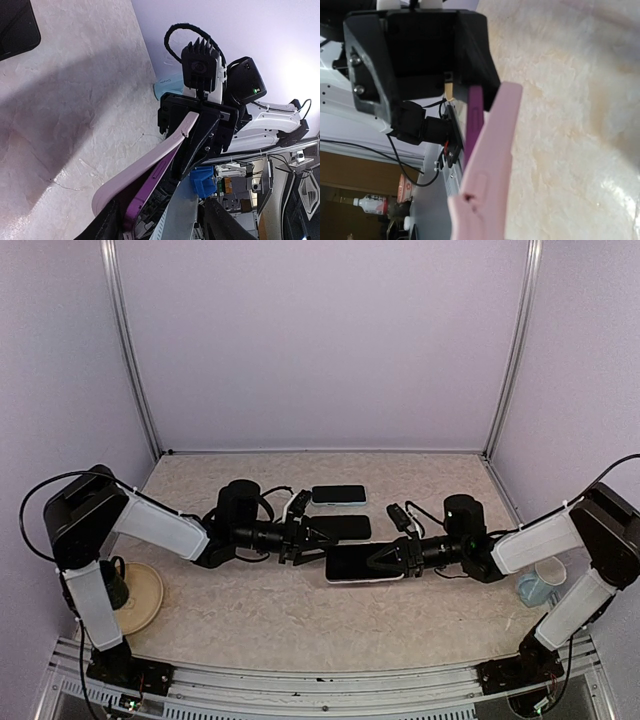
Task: Put the phone into the phone case
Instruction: Install the phone on the phone case, then press the phone case with the phone inside.
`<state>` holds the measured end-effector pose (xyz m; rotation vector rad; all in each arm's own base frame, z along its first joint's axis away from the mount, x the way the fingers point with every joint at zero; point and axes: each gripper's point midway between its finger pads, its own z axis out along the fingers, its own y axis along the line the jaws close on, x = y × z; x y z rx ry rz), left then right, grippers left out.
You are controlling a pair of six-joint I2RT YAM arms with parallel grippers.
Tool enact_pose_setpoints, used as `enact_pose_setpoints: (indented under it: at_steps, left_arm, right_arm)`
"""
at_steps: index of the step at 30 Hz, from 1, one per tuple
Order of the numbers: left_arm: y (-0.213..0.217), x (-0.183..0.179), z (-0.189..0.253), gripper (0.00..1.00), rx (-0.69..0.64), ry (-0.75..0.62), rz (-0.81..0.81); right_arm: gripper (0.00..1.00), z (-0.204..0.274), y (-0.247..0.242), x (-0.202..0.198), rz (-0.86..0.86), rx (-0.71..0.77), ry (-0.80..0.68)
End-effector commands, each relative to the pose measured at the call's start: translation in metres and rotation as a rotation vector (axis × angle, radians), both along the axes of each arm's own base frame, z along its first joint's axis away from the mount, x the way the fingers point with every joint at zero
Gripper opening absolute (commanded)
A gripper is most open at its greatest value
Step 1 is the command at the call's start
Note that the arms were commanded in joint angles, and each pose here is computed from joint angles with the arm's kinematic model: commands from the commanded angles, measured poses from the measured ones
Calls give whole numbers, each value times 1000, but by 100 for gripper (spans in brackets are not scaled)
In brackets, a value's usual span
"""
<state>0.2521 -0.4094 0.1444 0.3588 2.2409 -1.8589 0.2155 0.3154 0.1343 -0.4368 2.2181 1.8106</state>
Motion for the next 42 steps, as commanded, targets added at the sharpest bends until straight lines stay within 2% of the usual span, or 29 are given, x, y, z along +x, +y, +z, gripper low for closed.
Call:
enact_pose_setpoints:
  at_steps: [1,17,24,30,42]
  left_arm:
    - [11,6,-2,56,35,-42,42]
    - [12,-21,18,61,-64,-89,-51]
    - [8,-41,34,62,-160,-74,-124]
    - [-1,-62,43,63,-204,-78,-202]
    - [-12,-72,38,61,-201,-75,-240]
  right_arm:
    - [0,26,-2,-10,66,70,-102]
    - [0,49,-7,-35,203,115,-289]
    - [0,50,-7,-42,241,95,-349]
    - [0,49,-7,-45,249,80,-371]
    - [0,55,-4,-51,272,100,-393]
